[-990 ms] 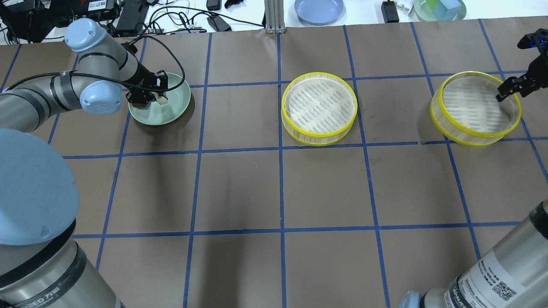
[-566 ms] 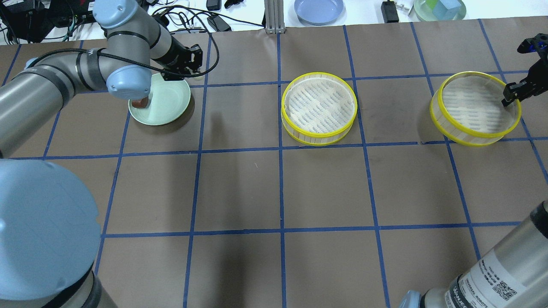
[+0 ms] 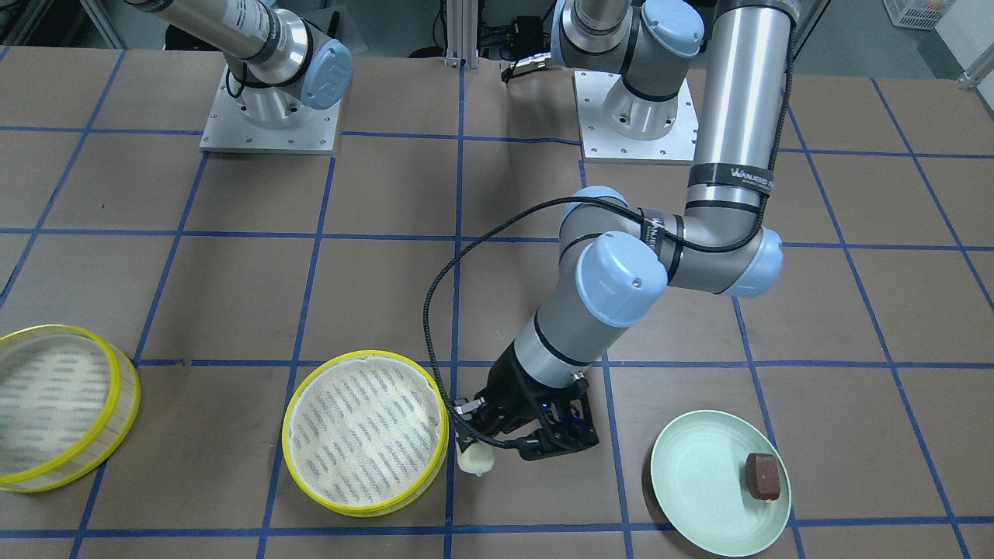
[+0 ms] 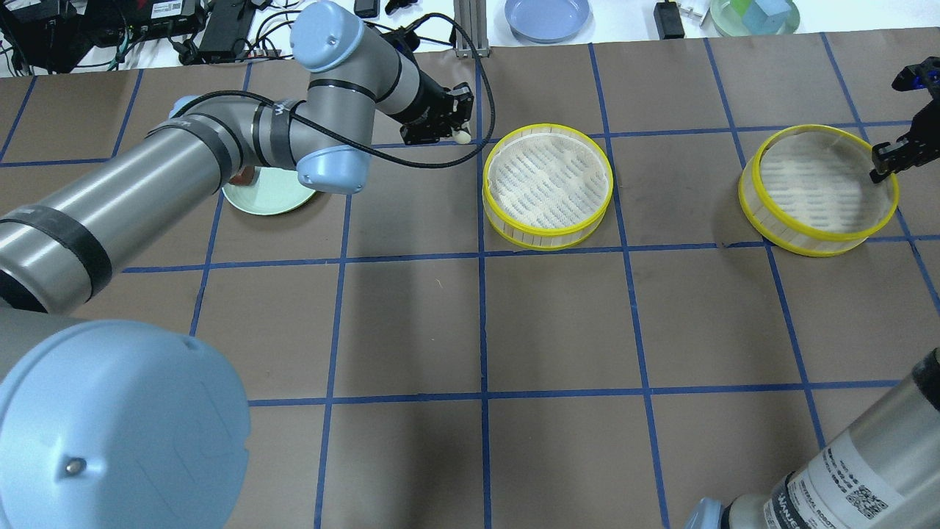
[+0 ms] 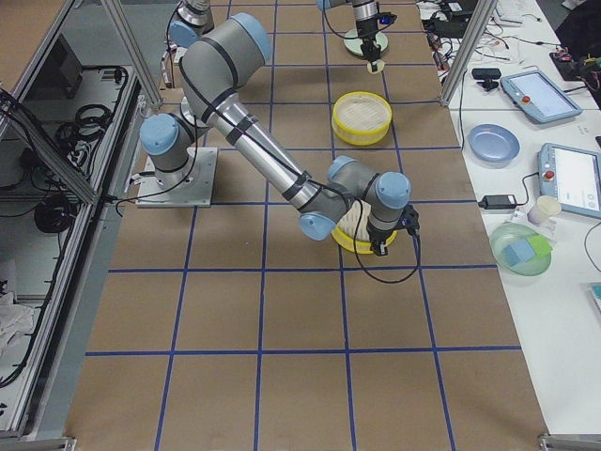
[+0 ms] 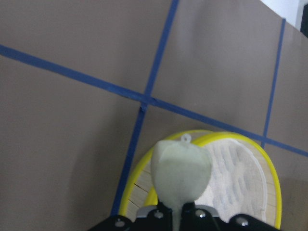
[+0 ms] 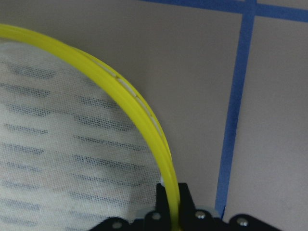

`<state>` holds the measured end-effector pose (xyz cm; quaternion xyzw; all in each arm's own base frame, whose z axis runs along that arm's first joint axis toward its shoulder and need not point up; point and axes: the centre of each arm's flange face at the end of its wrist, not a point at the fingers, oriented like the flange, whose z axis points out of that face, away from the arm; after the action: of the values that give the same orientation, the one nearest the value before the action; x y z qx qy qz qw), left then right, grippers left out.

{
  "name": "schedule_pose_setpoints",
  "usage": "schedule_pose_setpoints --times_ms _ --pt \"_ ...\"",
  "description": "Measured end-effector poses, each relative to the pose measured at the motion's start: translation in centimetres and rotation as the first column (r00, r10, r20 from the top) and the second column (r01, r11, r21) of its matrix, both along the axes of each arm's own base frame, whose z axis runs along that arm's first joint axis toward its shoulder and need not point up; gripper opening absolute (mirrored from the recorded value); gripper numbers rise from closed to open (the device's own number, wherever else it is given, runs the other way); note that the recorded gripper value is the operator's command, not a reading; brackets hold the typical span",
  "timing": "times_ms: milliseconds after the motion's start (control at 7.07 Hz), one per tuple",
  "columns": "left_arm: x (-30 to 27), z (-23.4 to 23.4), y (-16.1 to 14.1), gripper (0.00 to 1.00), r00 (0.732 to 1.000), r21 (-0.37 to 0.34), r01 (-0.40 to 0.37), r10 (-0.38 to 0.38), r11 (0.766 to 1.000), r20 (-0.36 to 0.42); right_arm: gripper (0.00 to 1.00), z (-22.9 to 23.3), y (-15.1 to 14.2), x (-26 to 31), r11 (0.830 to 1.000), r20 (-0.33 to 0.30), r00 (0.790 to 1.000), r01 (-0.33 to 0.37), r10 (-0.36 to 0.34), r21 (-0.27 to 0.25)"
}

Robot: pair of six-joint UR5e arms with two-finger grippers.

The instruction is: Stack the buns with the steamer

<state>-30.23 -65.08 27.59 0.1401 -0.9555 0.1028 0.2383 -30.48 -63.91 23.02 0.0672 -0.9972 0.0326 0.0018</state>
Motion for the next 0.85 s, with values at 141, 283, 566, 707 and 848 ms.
schedule_pose_setpoints --times_ms 141,283,566,707,848 --pt "-2.5 -0.8 1.1 0.06 0.999 0.009 0.038 -0.038 0.999 0.001 0.03 0.7 0.1 0.1 1.000 -0.002 1.000 0.003 -0.003 -0.007" --pt "-3.8 -2.0 1.8 0.16 0.998 0.025 0.058 -0.058 0.998 0.003 0.03 1.7 0.3 0.3 1.000 0.000 1.000 0.006 -0.006 -0.010" --pt "-5.3 -4.3 2.6 1.00 0.997 0.058 0.080 -0.081 0.995 0.012 0.03 4.2 0.6 1.7 1.000 0.006 1.000 0.019 -0.019 -0.014" --pt "-5.7 -4.9 2.7 1.00 0.997 0.068 0.081 -0.082 0.994 0.013 0.03 5.2 0.5 2.8 1.000 0.004 1.000 0.021 -0.021 -0.021" --pt "-5.9 -5.1 2.8 1.00 0.997 0.073 0.077 -0.078 0.994 0.011 0.03 6.3 0.4 4.4 0.999 -0.001 1.000 0.026 -0.026 -0.028"
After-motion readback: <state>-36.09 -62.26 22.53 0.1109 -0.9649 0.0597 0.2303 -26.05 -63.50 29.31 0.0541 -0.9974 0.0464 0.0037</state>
